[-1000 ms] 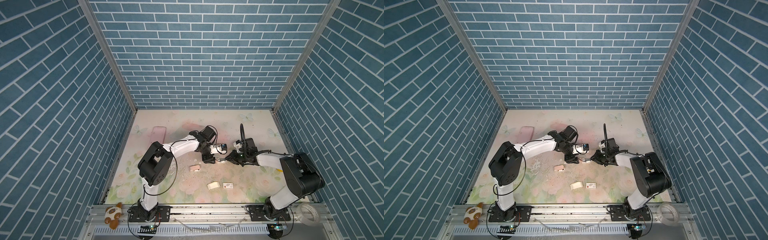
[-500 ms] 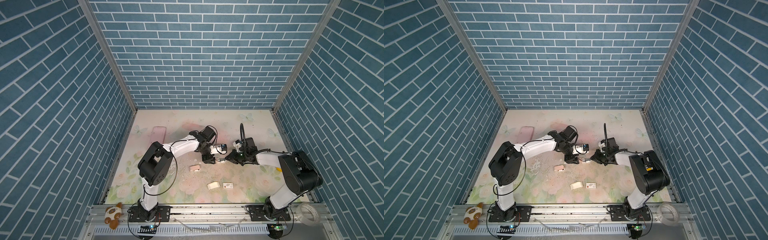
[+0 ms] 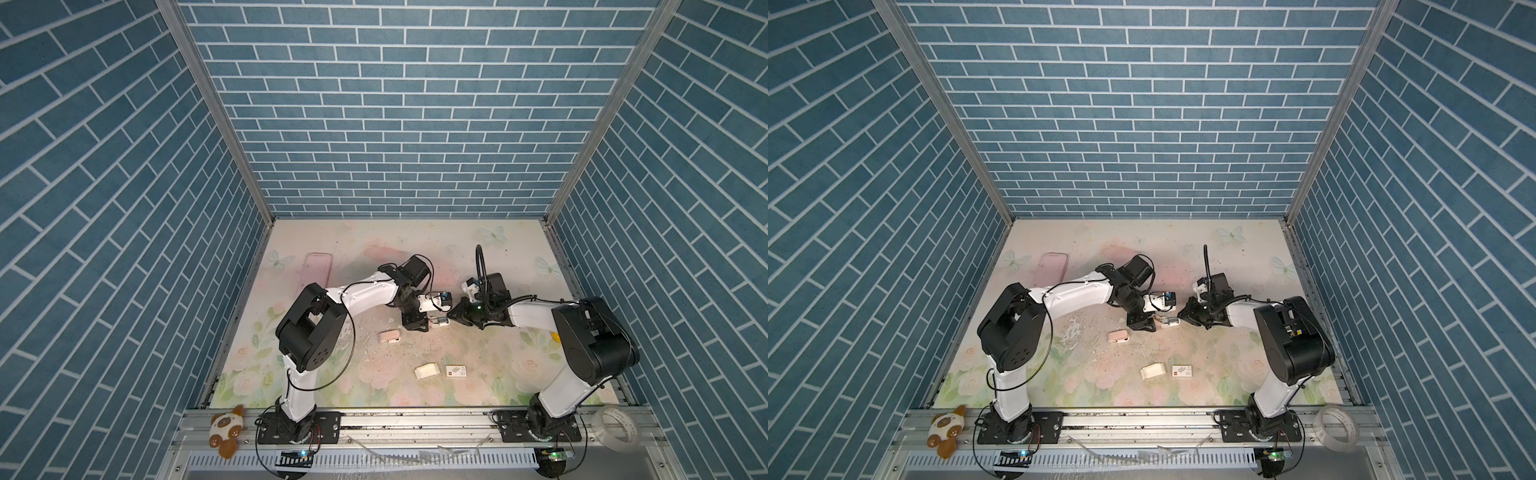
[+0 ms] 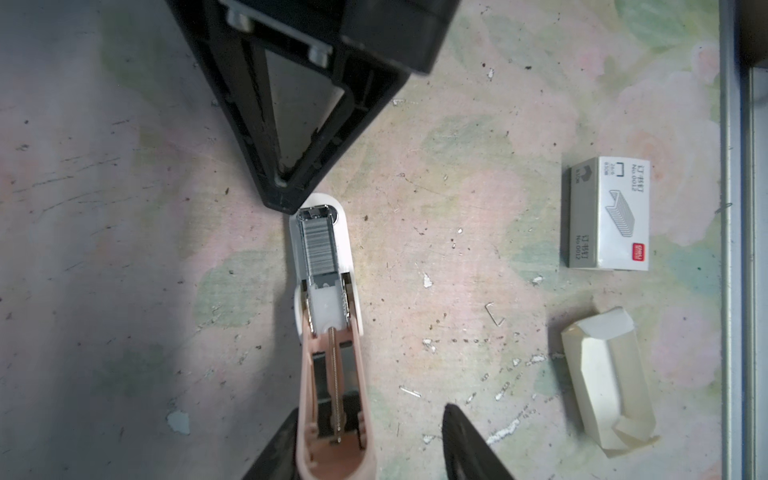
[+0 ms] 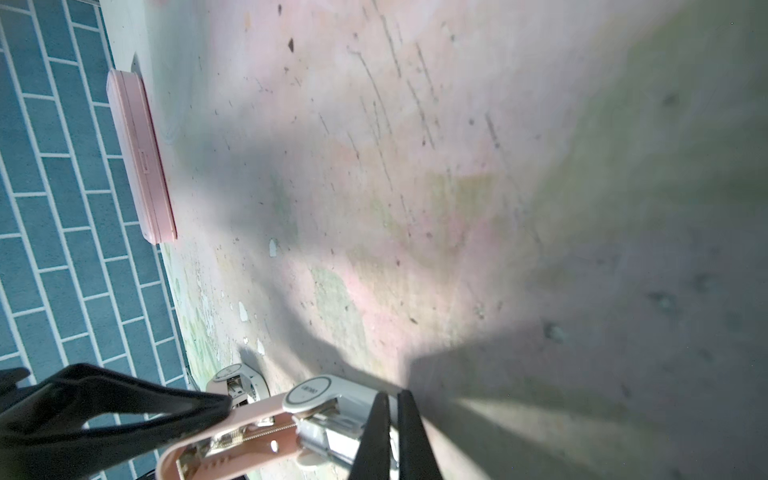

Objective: Load the staples into the stapler

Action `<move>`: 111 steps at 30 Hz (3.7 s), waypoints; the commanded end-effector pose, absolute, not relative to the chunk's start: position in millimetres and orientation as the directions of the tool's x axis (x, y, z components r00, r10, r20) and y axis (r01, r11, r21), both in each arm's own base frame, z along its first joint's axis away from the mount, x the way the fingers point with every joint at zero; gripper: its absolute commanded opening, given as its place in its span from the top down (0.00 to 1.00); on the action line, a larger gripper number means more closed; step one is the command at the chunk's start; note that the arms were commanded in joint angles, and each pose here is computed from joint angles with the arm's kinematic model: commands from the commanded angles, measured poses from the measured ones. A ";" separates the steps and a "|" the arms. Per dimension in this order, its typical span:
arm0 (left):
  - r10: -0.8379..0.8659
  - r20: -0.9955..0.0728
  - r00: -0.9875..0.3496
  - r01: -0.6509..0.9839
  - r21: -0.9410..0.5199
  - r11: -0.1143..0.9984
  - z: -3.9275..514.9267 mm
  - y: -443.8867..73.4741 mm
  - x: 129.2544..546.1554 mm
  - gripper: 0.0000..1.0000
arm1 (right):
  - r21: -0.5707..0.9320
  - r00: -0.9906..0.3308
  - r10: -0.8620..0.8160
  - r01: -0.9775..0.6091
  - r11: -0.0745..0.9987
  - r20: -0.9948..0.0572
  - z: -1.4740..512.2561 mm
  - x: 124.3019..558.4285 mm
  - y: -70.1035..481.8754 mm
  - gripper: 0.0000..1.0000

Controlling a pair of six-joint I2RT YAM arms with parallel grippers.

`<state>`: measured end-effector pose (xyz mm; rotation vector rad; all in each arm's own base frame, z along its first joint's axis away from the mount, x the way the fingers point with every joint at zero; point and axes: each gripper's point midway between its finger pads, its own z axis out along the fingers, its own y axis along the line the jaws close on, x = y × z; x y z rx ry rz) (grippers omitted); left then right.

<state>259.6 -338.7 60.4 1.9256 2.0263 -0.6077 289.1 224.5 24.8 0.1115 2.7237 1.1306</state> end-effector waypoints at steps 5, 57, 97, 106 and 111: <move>0.874 -0.482 -0.059 0.992 -0.125 -0.002 65.9 -335.6 248.3 0.48 | 0.683 -0.990 0.093 -0.003 0.731 -0.104 14.9 278.9 231.0 0.92; 0.894 -0.447 -0.015 0.997 -0.074 -0.020 73.4 -316.1 242.3 0.53 | 0.677 -0.984 0.078 -0.054 0.734 -0.163 33.0 263.8 224.5 0.87; 0.890 -0.455 -0.016 0.999 -0.045 -0.005 74.4 -318.0 248.7 0.70 | 0.673 -0.991 -0.001 -0.091 0.734 -0.133 26.3 261.0 236.1 0.88; 0.888 -0.460 -0.018 0.999 -0.045 -0.003 76.6 -321.0 250.9 0.72 | 0.676 -0.994 -0.011 -0.081 0.733 -0.108 18.5 258.7 238.6 0.89; 0.883 -0.469 -0.024 0.998 -0.055 -0.002 79.5 -324.8 251.4 0.73 | 0.668 -0.996 -0.021 -0.078 0.740 -0.092 12.2 254.4 238.8 0.93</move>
